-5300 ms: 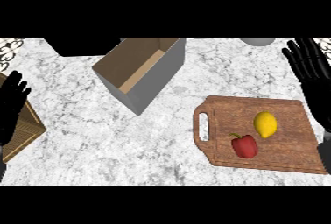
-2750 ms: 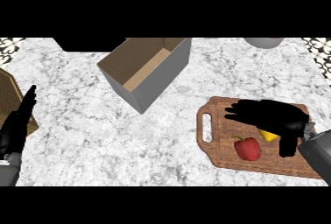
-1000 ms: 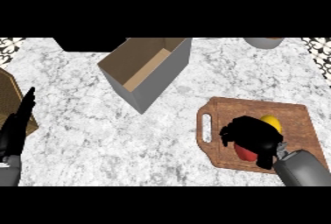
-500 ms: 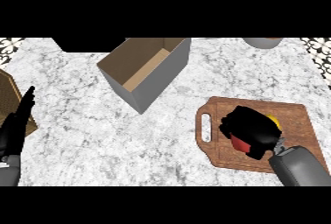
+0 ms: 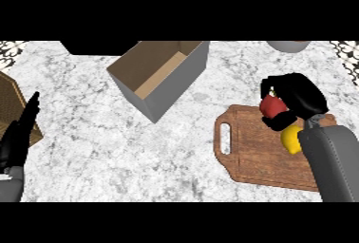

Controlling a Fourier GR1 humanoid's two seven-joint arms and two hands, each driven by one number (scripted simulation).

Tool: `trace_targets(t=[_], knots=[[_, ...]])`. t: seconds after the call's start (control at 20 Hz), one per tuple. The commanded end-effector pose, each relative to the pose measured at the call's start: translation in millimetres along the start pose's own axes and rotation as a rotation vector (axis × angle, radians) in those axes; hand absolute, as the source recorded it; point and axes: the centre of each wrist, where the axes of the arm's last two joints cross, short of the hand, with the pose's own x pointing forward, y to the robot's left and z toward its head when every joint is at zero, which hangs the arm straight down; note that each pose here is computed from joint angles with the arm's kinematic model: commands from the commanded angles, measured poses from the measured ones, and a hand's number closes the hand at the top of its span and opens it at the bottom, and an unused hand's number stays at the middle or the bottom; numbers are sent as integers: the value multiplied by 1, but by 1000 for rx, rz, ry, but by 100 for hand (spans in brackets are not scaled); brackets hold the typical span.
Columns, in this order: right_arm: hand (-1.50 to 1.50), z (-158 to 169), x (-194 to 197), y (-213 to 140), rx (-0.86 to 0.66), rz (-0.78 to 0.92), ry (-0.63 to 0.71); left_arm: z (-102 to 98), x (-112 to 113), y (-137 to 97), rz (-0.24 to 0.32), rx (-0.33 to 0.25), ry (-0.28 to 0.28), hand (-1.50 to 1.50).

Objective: Pick the bell pepper from the cutting board and place it in the cardboard box

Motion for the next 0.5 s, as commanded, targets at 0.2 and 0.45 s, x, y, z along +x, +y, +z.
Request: trace_targets(t=[0.2, 0.45], knots=[[150, -31, 16, -77, -328, -68, -93, 2, -5, -5, -6, 0, 8, 0], [150, -37, 52, -85, -305, -114, -170, -2, -10, -1, -8, 19, 13, 0]])
